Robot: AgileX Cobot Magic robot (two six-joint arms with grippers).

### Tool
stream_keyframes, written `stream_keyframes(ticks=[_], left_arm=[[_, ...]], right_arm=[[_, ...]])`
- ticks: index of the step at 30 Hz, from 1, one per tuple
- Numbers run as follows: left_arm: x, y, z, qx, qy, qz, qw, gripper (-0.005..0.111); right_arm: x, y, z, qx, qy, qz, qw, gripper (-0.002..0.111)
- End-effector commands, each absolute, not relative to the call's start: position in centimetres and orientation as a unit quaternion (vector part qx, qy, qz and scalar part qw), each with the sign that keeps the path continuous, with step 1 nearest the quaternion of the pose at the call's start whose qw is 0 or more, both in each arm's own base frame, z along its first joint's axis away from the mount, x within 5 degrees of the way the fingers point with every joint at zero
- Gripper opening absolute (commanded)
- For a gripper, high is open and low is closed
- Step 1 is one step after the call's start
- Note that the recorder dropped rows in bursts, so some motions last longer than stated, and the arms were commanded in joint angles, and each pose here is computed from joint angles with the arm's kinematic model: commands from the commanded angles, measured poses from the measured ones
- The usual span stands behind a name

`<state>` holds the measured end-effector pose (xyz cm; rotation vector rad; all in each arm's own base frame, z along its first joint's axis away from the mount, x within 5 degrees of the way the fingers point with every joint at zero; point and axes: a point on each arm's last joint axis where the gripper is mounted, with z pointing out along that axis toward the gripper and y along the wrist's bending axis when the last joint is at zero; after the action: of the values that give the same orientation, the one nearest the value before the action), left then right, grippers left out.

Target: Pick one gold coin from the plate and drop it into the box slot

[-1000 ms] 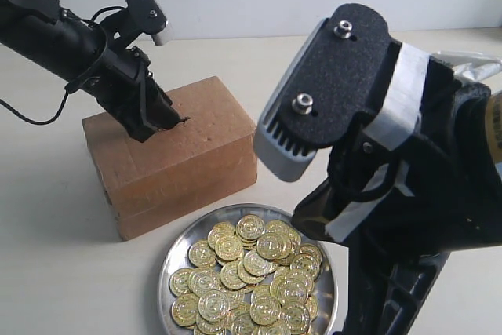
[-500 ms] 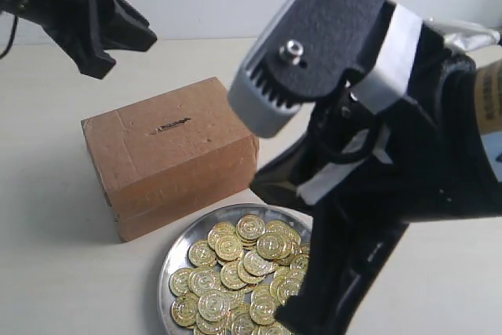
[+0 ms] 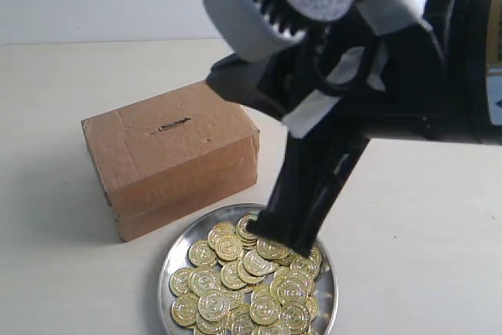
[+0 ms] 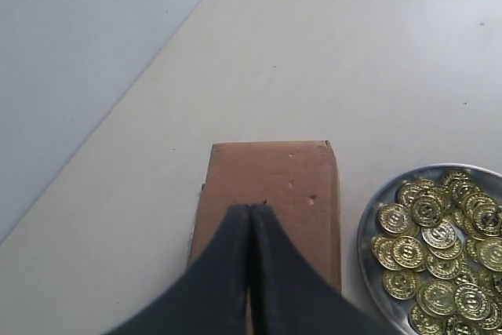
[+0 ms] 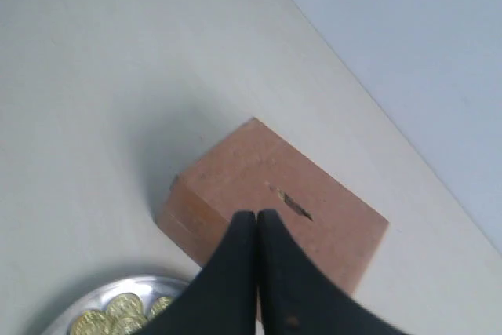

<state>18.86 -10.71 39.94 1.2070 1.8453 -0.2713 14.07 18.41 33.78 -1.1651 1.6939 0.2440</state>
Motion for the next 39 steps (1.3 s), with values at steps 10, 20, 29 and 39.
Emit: stream_keyframes(ticks=[10,20,29,39], left_arm=[[9.6,-6.8,39.6,0.428,0.718,-0.099,0.540,0.000],[8.2,-5.4,39.4,0.421,0.726,-0.055,0.541,0.000],[7.1,-4.9,39.3,0.399,0.724,-0.059,0.560,0.000],[3.4,-2.7,36.8,0.295,0.739,0.021,0.605,0.000]], right_arm=[[10.3,6.9,39.6,-0.315,0.722,0.000,0.616,0.000],[8.2,3.9,40.6,-0.277,0.712,0.043,0.644,0.000],[8.0,3.4,40.7,-0.266,0.712,0.044,0.648,0.000],[5.9,-1.2,41.1,-0.100,0.729,-0.027,0.676,0.000]])
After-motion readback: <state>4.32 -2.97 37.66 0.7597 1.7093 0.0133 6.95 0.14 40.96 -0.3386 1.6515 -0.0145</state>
